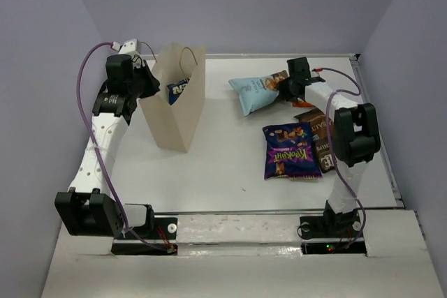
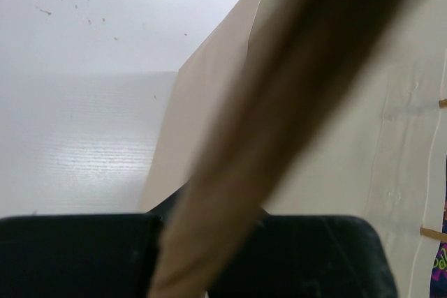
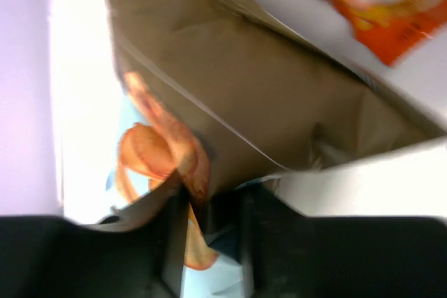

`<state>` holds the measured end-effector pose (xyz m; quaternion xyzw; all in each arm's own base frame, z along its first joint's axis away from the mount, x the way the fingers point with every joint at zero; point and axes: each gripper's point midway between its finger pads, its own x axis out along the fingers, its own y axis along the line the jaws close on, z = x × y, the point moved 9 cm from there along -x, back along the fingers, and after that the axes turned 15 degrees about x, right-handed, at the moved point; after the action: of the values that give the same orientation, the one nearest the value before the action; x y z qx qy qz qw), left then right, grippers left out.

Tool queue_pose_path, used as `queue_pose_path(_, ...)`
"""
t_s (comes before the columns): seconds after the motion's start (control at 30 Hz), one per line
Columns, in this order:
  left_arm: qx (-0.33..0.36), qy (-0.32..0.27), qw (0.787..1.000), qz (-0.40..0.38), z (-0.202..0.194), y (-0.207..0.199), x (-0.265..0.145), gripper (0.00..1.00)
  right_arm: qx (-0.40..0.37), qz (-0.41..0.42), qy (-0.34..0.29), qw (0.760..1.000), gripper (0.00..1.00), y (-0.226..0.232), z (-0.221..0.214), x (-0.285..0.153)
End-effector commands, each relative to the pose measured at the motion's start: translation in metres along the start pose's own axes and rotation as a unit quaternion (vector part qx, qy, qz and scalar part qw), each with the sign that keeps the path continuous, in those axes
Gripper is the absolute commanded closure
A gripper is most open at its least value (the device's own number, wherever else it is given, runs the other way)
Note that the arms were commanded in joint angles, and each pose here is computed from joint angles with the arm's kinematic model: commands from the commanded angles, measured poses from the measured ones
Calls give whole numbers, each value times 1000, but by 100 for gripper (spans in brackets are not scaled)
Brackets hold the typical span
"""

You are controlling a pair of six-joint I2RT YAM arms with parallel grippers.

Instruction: Place the snacks into the paper bag

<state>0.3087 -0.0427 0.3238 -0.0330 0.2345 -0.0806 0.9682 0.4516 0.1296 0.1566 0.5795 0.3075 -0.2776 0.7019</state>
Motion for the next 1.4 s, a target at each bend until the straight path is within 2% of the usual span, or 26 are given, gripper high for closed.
queue_pose_path(0.0, 6, -43, 999, -10, 12, -3, -12, 100, -22, -33, -21, 999, 90, -20, 5, 11)
queue_pose_path(0.07, 6, -44, 999, -10, 12, -3, -12, 100, -30, -27, -19, 999, 99, -18, 5, 8)
queue_pose_path(0.2, 9, -45, 999, -12, 13, -4, -13, 100, -80, 16, -25, 996, 99, 3, 7, -15)
queue_pose_path(0.27, 10, -47, 999, -12, 14, -4, -13, 100, -102, 64, -36, 992, 99, 29, 9, -41)
queue_pose_path(0.4, 18, -50, 999, -11, 16, -3, -12, 100, -190, 193, -46, 962, 99, 79, -2, -108)
queue_pose_path(0.47, 18, -49, 999, -11, 16, -3, -11, 100, -198, 238, -70, 948, 99, 100, -1, -138)
queue_pose_path(0.5, 18, -50, 999, -11, 16, -3, -12, 100, -198, 278, -87, 936, 99, 118, 3, -170)
queue_pose_path(0.63, 20, -51, 998, -14, 15, -3, -12, 100, -204, 378, -148, 891, 99, 161, -2, -251)
queue_pose_path(0.77, 26, -47, 998, -17, 11, -5, -11, 100, -233, 489, -178, 821, 99, 192, -50, -322)
queue_pose_path(0.8, 28, -47, 998, -18, 10, -6, -11, 100, -239, 500, -179, 813, 99, 198, -64, -320)
queue_pose_path(0.87, 32, -46, 998, -18, 9, -6, -10, 100, -203, 556, -188, 784, 99, 215, -80, -348)
queue_pose_path(0.9, 31, -46, 998, -19, 9, -6, -10, 100, -198, 567, -192, 777, 99, 221, -87, -351)
queue_pose_path(0.93, 33, -45, 998, -20, 9, -7, -9, 100, -215, 563, -198, 773, 99, 226, -106, -329)
queue_pose_path(0.97, 32, -45, 998, -20, 9, -7, -9, 100, -192, 594, -206, 753, 99, 235, -111, -348)
queue_pose_path(1.03, 33, -46, 998, -18, 9, -7, -8, 100, -177, 615, -204, 740, 99, 241, -127, -345)
queue_pose_path(1.07, 33, -46, 998, -19, 9, -7, -8, 100, -187, 616, -199, 739, 99, 242, -146, -327)
queue_pose_path(1.1, 34, -48, 998, -18, 10, -6, -8, 100, -183, 627, -197, 731, 99, 242, -154, -334)
queue_pose_path(1.23, 26, -47, 998, -18, 11, -7, -5, 100, -200, 626, -166, 736, 99, 232, -180, -317)
queue_pose_path(1.27, 25, -49, 998, -17, 12, -7, -5, 100, -187, 633, -155, 735, 99, 230, -172, -332)
queue_pose_path(1.3, 25, -52, 998, -18, 13, -7, -5, 100, -206, 618, -141, 746, 99, 220, -180, -313)
queue_pose_path(1.37, 25, -53, 998, -14, 14, -6, -3, 100, -204, 621, -127, 746, 99, 212, -178, -316)
